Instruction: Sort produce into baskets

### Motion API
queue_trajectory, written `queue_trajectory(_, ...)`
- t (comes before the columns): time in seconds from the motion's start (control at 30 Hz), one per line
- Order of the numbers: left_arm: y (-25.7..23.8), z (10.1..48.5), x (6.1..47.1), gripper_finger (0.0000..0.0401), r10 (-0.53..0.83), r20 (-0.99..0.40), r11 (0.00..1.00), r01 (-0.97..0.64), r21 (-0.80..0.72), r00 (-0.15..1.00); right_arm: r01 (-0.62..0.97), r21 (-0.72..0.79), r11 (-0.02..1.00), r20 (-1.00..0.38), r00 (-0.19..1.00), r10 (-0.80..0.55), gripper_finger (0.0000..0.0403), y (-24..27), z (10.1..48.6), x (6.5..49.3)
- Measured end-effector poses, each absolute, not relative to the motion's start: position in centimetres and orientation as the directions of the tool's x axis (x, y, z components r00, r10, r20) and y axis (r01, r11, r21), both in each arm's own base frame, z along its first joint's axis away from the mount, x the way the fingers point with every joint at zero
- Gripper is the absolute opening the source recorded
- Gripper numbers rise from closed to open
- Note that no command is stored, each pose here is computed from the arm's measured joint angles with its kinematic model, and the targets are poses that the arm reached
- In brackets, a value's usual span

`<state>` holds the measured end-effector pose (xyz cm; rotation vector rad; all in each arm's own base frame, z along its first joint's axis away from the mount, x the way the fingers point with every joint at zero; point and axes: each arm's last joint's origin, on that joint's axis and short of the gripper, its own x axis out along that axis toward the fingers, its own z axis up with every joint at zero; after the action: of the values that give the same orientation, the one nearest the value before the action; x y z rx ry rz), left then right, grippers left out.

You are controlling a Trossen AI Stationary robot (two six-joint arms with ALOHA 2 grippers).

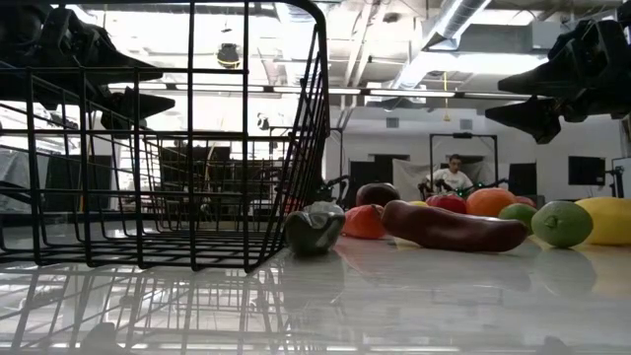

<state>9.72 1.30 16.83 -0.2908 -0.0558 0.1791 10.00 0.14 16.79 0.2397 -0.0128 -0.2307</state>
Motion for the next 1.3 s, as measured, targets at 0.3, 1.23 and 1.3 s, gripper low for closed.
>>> queue_trajectory(0.3,1.3,17.1,9.7,0.0279,0.188,0.058,0.898,-0.147,-0.414,0.981,0.225,0.237,0.945,-0.014,0.974,-0.228,0.0337,0.1,16.8,10.0)
queue_trajectory(1.23,1.4,19.6,9.2,0.0279,0.22,0.314,0.884,-0.052,-0.466,0.924,0.257,0.476,0.841,0.057,0.945,-0.321,0.0337,-0.6,17.4,10.0)
queue_trajectory(1.3,1.1,20.3,9.0,0.0279,0.152,0.392,0.92,0.015,-0.392,0.908,0.255,0.494,0.831,0.061,0.943,-0.326,0.0337,-0.6,17.5,10.0)
